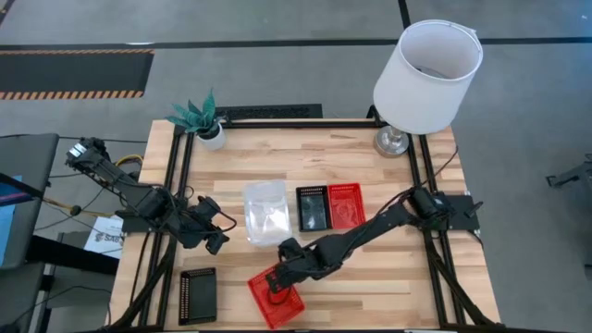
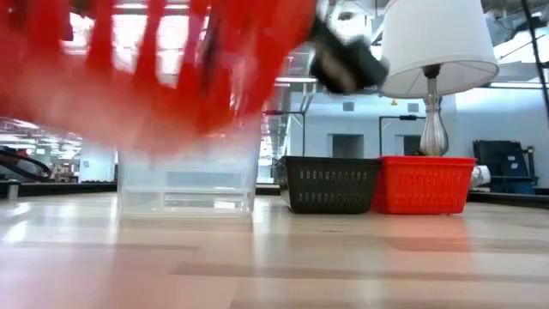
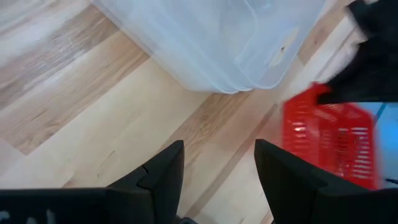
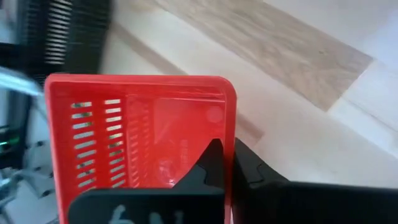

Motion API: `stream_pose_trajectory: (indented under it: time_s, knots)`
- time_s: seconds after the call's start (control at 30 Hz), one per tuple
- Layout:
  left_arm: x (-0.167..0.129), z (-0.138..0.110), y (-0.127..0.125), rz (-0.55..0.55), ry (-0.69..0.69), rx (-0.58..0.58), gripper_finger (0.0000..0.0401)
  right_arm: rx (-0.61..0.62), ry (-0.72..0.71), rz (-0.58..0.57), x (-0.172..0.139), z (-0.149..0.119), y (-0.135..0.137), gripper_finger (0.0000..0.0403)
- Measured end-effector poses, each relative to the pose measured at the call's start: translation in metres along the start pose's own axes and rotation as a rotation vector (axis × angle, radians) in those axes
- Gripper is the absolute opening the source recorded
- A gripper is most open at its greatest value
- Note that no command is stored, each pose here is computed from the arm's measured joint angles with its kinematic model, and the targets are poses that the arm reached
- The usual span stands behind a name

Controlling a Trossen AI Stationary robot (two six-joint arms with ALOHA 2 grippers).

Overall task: Stack baskets by color
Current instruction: Stack the bottom red bin on the top red bin

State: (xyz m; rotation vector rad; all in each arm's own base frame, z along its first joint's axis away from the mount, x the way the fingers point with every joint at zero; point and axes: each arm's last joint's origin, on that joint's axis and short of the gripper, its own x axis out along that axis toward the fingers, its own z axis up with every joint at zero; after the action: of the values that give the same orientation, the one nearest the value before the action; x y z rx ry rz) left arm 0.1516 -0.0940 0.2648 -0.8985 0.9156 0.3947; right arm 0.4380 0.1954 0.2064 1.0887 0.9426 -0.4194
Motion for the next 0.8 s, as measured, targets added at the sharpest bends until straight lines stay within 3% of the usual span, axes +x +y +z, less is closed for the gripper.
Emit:
stream_pose_trajectory:
  time_s: [0.17, 0.3, 0.57, 0.8]
  knots:
    - [0.000, 0.000, 0.000, 0.000, -0.003, 0.003, 0.0183, 0.017, -0.019, 0.004, -0.052, 0.001, 0.007, 0.0014]
    - [0.000, 0.000, 0.000, 0.000, -0.006, 0.005, 0.0183, 0.054, -0.088, -0.020, -0.098, -0.018, 0.007, 0.0007]
    - [0.000, 0.000, 0.000, -0.001, -0.008, 0.008, 0.0183, 0.173, -0.140, -0.250, -0.168, -0.066, -0.027, 0.0016]
    - [0.000, 0.001, 0.000, 0.004, -0.042, -0.010, 0.0183, 0.238, -0.195, -0.406, -0.206, -0.089, -0.052, 0.0006]
